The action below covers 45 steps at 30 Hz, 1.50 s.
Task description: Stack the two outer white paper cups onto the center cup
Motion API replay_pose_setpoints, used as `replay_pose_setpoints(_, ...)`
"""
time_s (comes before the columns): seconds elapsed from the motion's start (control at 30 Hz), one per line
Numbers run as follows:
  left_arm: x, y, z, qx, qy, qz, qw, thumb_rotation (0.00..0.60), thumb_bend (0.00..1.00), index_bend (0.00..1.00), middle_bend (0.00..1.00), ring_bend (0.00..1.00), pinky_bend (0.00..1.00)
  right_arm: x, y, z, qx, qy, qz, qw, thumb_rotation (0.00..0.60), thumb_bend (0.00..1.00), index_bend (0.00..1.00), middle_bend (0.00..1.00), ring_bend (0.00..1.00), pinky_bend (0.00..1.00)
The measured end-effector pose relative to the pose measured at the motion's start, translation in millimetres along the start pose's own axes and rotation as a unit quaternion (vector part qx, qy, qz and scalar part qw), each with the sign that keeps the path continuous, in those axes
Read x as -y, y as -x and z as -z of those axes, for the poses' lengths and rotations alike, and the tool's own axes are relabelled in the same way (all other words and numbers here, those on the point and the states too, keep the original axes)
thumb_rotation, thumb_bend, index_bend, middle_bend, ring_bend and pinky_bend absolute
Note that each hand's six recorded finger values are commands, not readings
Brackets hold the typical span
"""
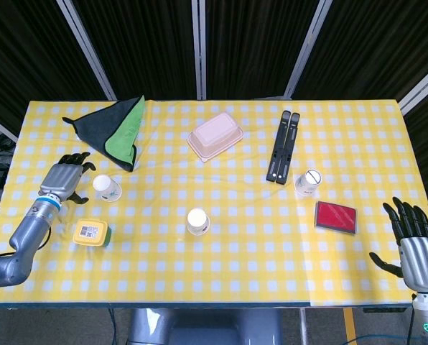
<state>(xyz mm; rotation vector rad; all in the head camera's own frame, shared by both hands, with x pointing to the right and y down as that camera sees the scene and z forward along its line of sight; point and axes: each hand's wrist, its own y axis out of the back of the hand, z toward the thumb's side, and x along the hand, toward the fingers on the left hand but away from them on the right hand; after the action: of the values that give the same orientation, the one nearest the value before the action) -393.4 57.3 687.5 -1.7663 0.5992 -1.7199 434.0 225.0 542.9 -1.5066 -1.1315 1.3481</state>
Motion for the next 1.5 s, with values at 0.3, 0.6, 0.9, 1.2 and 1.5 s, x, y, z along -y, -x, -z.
replay_pose_setpoints(0.3,4,-15,-19,0.008,-0.001,-0.009,0.9999,0.6,0.3,0.28,0.0,0.0,0.06,-3,0,1,-0.001,0.008,0.003,1.0,0.6,0.01,0.06,0.0,0.0,0.0)
replay_pose_setpoints(0.6,9,-18,-31,0.02,-0.005,-0.009,0.9997,0.6,0.34,0.4,0.0,0.0,0.06,-5,-1,-1,-0.007,0.01,0.006,0.9999,0.6,0.01,0.06,0.0,0.0,0.0)
replay_pose_setpoints(0.9,-1,-7,-36,0.035,0.013,-0.029,0.9989,0.6,0.34,0.44,0.0,0.0,0.07,-7,-3,-3,-0.009,0.016,0.011,0.9998,0.6,0.01,0.06,0.0,0.0,0.0)
replay_pose_setpoints(1.2,-48,23,-65,0.091,0.059,-0.085,0.9904,0.6,0.34,0.44,0.0,0.0,0.06,-10,-4,-4,-0.011,0.019,0.017,0.9996,0.6,0.01,0.07,0.0,0.0,0.0)
replay_pose_setpoints(1.5,-76,76,-142,0.205,0.07,-0.116,0.9693,0.6,0.34,0.44,0.0,0.0,0.06,-12,-4,-5,-0.016,0.032,0.019,0.9992,0.6,0.01,0.07,0.0,0.0,0.0)
